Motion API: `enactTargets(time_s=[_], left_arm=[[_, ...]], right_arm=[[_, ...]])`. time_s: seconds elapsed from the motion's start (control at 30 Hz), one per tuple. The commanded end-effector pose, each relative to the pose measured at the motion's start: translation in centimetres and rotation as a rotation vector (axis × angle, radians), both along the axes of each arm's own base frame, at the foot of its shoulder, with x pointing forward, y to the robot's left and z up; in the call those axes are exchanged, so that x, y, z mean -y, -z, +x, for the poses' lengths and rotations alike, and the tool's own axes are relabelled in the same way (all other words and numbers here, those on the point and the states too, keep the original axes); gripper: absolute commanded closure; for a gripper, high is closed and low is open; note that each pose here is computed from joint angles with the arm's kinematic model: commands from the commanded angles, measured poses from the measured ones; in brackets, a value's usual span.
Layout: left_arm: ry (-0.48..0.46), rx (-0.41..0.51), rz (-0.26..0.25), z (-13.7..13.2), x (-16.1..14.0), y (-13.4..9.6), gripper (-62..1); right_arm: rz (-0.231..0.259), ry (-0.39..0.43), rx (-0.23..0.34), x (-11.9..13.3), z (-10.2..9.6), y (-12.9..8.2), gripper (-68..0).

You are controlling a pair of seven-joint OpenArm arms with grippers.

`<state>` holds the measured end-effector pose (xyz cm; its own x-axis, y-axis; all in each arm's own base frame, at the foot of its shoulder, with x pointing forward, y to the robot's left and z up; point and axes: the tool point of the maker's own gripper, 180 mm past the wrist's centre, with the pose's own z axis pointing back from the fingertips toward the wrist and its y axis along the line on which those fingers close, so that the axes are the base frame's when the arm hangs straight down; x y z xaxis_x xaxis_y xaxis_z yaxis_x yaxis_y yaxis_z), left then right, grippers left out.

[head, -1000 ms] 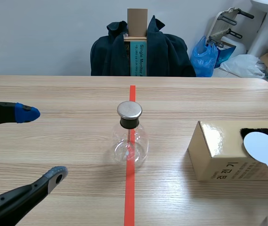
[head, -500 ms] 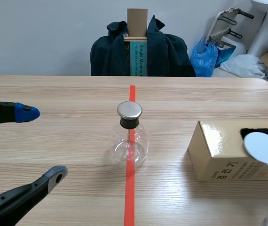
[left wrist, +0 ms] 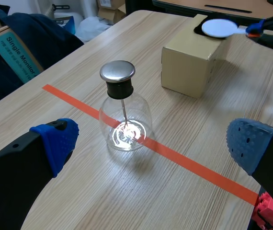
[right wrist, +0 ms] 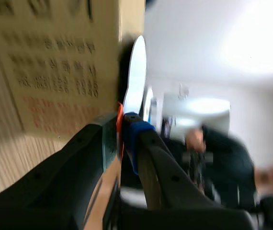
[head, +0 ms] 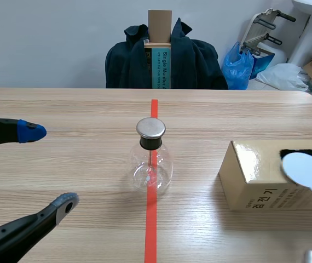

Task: Do the electroscope experiment.
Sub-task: 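Rub the plate on the fur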

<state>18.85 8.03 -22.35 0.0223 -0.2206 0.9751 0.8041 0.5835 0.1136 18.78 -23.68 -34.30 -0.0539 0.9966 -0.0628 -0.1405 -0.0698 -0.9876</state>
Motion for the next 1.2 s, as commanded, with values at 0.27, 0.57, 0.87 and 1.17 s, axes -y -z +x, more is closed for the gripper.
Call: enactTargets(time_s=[0.27, 0.57, 0.87, 1.17], left_arm=[[-0.007, 0.011, -0.022, 0.2, 0.1, -0.5, -62.3], [-0.008, 0.011, -0.022, 0.2, 0.0, -0.5, -62.3], [-0.008, 0.011, -0.022, 0.2, 0.0, -0.5, -62.3], [-0.008, 0.011, -0.022, 0.2, 0.0, -0.5, -62.3]], right_arm=[[-0.051, -0.009, 0.041, 0.5, 0.4, -1.0, -0.6], [-0.058, -0.057, 0.057, -0.3, 0.6, -1.2, -0.7], [-0.062, -0.107, 0.053, -1.1, 0.7, -1.2, -0.6], [-0.057, -0.096, 0.044, -1.1, 0.9, -1.0, -0.6]])
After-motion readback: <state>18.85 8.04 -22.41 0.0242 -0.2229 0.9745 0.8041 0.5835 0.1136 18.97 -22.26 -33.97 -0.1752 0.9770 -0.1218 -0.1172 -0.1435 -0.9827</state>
